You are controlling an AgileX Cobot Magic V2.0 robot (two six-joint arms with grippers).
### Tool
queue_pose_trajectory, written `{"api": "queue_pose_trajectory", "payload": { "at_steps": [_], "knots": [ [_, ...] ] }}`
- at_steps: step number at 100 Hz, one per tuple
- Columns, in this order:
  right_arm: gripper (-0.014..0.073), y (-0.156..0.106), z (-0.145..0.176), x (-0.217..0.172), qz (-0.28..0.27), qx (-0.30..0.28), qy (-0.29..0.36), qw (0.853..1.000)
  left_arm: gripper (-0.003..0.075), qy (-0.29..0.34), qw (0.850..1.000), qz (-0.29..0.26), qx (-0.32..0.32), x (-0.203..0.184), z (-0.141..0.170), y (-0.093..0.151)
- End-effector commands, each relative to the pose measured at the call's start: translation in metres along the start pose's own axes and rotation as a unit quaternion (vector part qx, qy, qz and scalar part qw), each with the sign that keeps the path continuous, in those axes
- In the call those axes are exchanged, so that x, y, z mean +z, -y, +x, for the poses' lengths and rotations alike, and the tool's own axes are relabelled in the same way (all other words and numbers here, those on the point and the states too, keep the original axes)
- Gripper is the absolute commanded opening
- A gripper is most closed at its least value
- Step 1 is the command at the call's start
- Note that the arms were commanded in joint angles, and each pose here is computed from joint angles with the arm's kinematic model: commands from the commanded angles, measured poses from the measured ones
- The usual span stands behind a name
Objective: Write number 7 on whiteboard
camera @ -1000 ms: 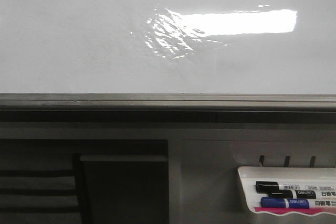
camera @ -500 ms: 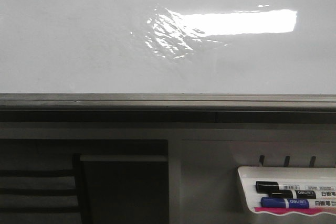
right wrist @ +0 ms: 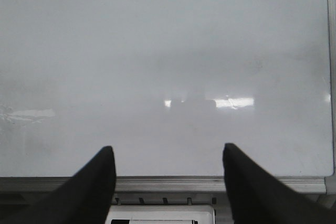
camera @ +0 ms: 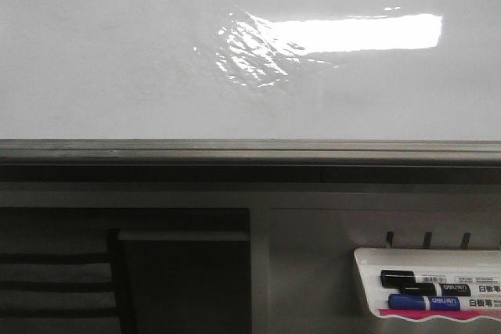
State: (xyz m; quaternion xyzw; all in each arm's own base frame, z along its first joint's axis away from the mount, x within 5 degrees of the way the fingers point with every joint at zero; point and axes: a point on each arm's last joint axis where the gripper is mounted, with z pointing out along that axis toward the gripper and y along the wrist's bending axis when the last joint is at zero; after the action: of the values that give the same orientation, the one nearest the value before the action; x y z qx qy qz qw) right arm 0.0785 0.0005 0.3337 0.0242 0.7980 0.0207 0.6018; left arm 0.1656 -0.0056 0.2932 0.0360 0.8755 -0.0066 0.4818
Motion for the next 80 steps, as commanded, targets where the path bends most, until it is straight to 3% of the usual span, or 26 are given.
{"api": "queue_pose_trajectory", "payload": {
  "at_steps": [1, 25, 52, 80],
  "knots": [
    [0.0401, 0.0, -0.016, -0.002, 0.003, -0.004, 0.048, 0.999, 0.0333, 0.039, 0.999, 0.0, -0.003, 0.007, -0.021, 0.0],
    [0.0401, 0.0, -0.018, -0.002, 0.002, -0.004, 0.06, 0.998, 0.0333, 0.043, 0.999, 0.0, -0.006, 0.035, -0.031, 0.0],
    [0.0401, 0.0, -0.018, -0.002, 0.002, -0.004, 0.06, 0.998, 0.0333, 0.085, 0.995, 0.027, 0.052, 0.058, -0.038, 0.019],
    [0.0401, 0.0, -0.018, -0.002, 0.002, -0.004, 0.06, 0.998, 0.0333, 0.08, 0.994, 0.024, 0.072, 0.084, -0.034, 0.02]
  ]
}}
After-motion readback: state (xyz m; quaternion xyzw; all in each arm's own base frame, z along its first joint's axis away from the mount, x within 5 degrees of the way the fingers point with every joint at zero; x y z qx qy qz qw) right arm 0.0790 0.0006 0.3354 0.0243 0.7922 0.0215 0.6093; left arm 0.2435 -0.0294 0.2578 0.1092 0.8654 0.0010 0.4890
